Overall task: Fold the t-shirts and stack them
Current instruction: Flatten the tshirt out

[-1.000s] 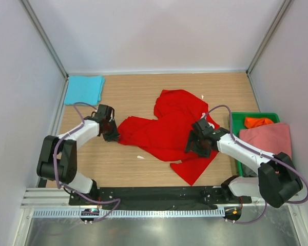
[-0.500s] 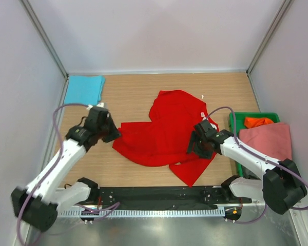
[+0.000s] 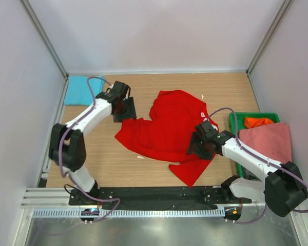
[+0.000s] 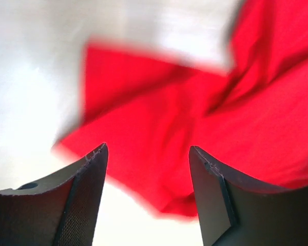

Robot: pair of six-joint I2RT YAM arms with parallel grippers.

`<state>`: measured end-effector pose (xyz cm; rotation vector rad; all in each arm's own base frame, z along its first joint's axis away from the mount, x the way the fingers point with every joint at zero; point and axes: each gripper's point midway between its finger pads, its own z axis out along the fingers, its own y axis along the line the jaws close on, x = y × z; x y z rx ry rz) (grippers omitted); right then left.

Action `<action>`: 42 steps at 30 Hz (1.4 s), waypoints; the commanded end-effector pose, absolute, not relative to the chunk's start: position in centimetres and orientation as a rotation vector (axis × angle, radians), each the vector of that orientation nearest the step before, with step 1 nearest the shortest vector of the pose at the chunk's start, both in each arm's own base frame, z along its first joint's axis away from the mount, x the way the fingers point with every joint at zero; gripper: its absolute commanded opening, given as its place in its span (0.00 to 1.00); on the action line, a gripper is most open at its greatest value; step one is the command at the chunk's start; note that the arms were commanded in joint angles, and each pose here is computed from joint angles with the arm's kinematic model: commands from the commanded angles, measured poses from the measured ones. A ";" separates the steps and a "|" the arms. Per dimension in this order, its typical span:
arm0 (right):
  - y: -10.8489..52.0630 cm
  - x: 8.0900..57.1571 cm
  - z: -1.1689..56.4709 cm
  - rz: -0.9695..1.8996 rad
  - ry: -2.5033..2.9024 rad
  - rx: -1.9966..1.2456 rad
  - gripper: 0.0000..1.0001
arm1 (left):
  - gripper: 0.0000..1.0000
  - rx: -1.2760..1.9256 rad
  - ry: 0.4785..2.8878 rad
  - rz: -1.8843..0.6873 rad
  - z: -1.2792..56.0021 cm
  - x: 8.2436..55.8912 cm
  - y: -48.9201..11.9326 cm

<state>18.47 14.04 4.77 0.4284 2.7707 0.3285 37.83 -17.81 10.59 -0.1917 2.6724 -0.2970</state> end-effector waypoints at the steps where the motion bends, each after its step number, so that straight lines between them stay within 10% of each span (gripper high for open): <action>1: 13.7 18.2 5.5 0.340 2.740 0.444 0.70 | 0.65 -0.243 2.629 -0.217 13.3 32.9 -13.8; 8: 13.8 17.7 6.4 0.394 2.718 0.465 0.70 | 0.28 -0.481 2.672 -0.415 8.5 28.2 -10.7; 32: 13.5 17.3 5.9 0.377 2.735 0.455 0.70 | 0.45 -0.523 2.764 -0.377 1.5 32.6 -9.0; 42: 13.5 17.2 6.0 0.373 2.742 0.464 0.69 | 0.29 -0.509 2.832 -0.250 -0.2 31.2 -8.1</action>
